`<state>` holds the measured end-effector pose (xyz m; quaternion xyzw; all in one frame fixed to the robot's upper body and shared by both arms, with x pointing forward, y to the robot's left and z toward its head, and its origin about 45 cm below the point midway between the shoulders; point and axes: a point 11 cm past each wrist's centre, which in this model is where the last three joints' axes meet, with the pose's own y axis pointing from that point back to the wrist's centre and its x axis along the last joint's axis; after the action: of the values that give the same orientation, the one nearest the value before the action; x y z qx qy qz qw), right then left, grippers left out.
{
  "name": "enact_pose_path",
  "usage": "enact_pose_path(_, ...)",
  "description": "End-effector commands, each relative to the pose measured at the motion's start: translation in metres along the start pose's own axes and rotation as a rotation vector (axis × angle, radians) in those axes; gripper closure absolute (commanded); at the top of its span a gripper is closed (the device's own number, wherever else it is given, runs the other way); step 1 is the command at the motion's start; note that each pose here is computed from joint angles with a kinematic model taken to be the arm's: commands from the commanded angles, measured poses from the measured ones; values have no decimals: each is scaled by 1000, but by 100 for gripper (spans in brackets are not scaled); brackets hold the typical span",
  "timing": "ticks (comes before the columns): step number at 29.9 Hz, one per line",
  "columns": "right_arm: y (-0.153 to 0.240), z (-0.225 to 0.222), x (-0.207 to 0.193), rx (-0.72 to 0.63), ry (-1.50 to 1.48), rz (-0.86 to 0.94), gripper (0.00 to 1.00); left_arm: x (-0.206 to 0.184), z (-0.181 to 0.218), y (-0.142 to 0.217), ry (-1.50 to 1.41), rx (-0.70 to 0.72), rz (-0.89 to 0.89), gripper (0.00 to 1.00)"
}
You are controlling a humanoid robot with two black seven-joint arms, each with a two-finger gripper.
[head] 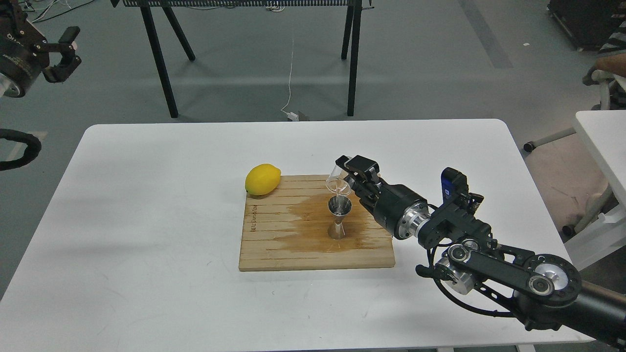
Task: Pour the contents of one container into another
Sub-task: 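Tilt the glass cup with the right gripper to pour into the jigger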
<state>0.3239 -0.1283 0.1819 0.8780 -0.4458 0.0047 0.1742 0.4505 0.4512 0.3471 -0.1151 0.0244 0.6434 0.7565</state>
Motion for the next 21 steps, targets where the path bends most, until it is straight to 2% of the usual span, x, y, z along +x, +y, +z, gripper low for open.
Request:
enact_pose_path(1,0,0,-1,2,13,-3,76,1,1,0,0,-3,2,1)
enact_pose_path(21,4,3,10,-1,56,12,76,1,1,1,-1,-2,0,1)
